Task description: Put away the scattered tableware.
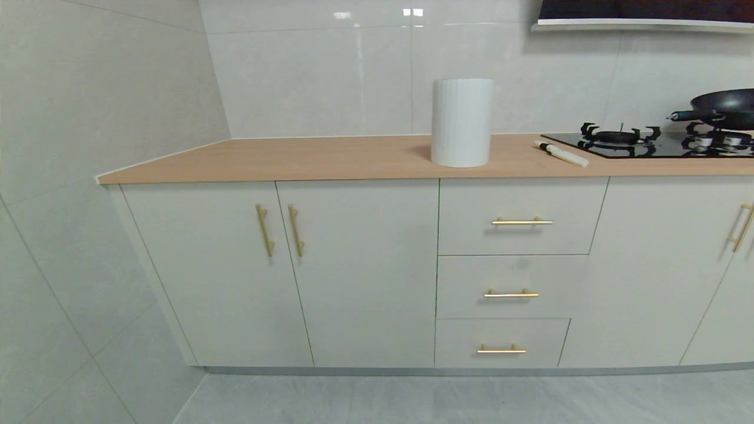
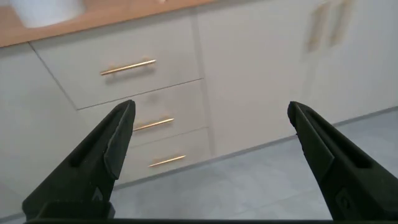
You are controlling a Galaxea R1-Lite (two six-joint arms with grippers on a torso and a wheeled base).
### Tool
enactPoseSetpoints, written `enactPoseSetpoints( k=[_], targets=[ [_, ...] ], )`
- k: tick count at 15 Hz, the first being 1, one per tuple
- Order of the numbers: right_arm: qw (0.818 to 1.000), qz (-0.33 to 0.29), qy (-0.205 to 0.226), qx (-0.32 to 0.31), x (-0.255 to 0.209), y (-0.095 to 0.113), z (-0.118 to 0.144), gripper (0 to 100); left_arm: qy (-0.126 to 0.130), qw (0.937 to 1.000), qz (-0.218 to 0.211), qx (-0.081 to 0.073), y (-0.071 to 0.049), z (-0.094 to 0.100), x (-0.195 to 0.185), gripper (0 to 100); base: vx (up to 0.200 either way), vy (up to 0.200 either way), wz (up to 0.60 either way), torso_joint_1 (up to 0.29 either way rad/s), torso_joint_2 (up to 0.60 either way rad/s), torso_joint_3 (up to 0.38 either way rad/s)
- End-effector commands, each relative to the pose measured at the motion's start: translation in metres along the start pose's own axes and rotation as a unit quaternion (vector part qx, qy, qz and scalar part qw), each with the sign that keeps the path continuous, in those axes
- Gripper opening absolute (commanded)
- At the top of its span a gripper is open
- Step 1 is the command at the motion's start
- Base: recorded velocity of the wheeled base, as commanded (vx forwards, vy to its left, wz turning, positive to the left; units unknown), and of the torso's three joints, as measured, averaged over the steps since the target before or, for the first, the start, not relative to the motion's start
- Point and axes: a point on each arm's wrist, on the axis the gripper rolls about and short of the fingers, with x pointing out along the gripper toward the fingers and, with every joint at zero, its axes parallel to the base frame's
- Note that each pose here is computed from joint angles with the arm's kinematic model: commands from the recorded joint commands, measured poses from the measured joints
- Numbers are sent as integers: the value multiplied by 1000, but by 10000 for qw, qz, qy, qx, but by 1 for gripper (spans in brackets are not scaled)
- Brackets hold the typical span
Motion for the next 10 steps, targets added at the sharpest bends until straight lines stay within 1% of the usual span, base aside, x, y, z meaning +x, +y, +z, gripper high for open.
enactPoseSetpoints(
  k=[1, 2, 3, 4, 7, 8, 9, 10],
  targets=[
    [9979, -408, -494, -76, -63, -33, -53, 100, -3, 10000, 2, 0, 0, 0, 0, 100, 0, 0, 0, 0, 0, 0],
    [9964, -584, -607, -21, -72, -35, -62, 100, -3, 10000, 2, 0, 0, 0, 0, 100, 0, 0, 0, 0, 0, 0],
    [9958, -578, -706, 10, -77, -36, -71, 100, -3, 10000, 2, 0, 0, 0, 0, 100, 0, 0, 0, 0, 0, 0],
    [9954, -430, -858, 53, -82, -38, -84, 100, -3, 10000, 2, 0, 0, 0, 0, 100, 0, 0, 0, 0, 0, 0],
    [9971, -134, -730, 183, -75, -35, -98, 100, -3, 10000, 2, 0, 0, 0, 0, 100, 0, 0, 0, 0, 0, 0],
    [9985, 141, -523, 103, -66, -32, -112, 100, -3, 10000, 2, 0, 0, 0, 0, 100, 0, 0, 0, 0, 0, 0],
    [9985, 164, -522, 102, -65, -32, -112, 100, -3, 10000, 2, 0, 0, 0, 0, 100, 0, 0, 0, 0, 0, 0],
    [9956, 579, -724, 141, -51, -27, -127, 100, -3, 10000, 2, 0, 0, 0, 0, 100, 0, 0, 0, 0, 0, 0]
  ],
)
